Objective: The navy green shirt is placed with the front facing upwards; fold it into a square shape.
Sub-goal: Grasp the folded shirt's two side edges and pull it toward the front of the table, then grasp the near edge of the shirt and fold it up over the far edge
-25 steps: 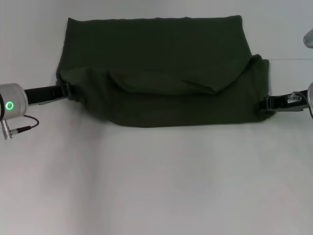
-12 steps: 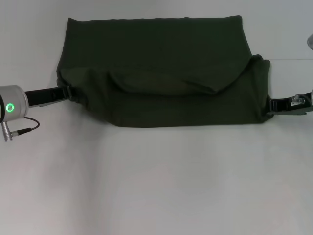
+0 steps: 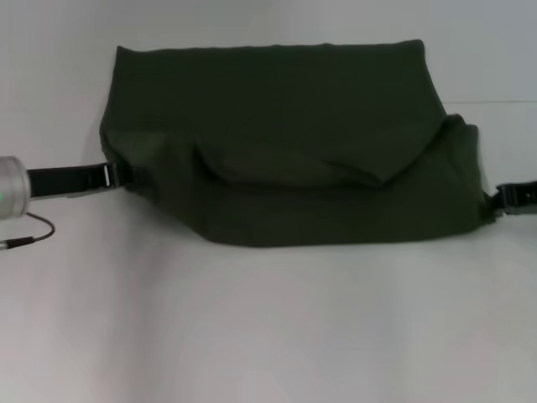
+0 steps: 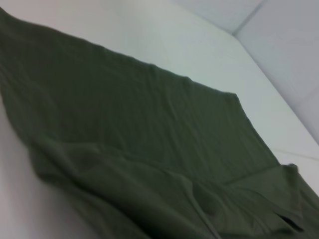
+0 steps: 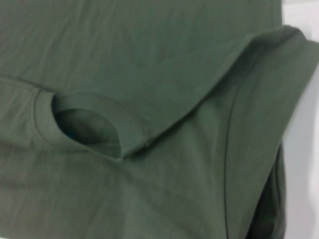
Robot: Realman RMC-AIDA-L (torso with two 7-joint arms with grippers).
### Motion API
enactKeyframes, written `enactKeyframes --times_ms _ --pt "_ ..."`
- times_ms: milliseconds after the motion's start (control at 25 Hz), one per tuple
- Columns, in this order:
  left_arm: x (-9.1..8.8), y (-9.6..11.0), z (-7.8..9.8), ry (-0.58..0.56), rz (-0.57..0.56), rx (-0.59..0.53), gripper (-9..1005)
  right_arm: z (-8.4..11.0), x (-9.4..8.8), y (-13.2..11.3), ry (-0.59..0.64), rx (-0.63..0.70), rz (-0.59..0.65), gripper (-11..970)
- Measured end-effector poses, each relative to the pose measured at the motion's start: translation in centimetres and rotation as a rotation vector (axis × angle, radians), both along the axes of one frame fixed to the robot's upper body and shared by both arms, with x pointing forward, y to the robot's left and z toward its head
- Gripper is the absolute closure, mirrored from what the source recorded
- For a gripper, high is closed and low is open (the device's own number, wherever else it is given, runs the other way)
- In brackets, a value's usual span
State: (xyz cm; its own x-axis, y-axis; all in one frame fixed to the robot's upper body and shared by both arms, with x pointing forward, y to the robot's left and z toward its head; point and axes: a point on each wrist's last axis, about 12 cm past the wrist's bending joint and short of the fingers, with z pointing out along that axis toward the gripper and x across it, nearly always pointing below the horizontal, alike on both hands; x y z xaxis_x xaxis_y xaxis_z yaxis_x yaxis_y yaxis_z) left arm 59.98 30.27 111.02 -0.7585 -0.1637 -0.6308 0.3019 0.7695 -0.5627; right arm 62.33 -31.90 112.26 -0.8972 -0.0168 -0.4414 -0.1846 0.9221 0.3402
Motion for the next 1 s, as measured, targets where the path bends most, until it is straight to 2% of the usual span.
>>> enactKeyframes --times_ms 200,240,360,520,720,880,1000 --pt "-2.4 1.3 0.9 0.117 -0.125 -0.035 945 0.0 -2.3 -1.1 0.122 0.035 0.063 940" --pt "-2.9 1.5 1.1 0.137 -0.149 -0.040 945 -0.1 -3.2 -1.4 0.168 0.049 0.093 939" --pt "-4.5 2.1 1.5 0.212 -0.223 -0.039 945 -0.3 -4.3 -1.7 0.212 0.059 0.120 937" --pt "-6.4 2.6 1.3 0.334 -0.317 -0.002 945 -0.8 -6.5 -2.3 0.311 0.068 0.182 934" --pt "-8.2 3.1 0.7 0.441 -0.375 0.035 947 -1.5 -8.8 -2.9 0.399 0.103 0.236 930" --pt "-8.5 3.5 0.6 0.450 -0.369 0.034 948 -1.3 -9.0 -3.5 0.361 0.158 0.207 927" --pt "-7.6 3.8 1.2 0.413 -0.337 0.029 947 -0.4 -8.2 -3.6 0.289 0.226 0.178 925"
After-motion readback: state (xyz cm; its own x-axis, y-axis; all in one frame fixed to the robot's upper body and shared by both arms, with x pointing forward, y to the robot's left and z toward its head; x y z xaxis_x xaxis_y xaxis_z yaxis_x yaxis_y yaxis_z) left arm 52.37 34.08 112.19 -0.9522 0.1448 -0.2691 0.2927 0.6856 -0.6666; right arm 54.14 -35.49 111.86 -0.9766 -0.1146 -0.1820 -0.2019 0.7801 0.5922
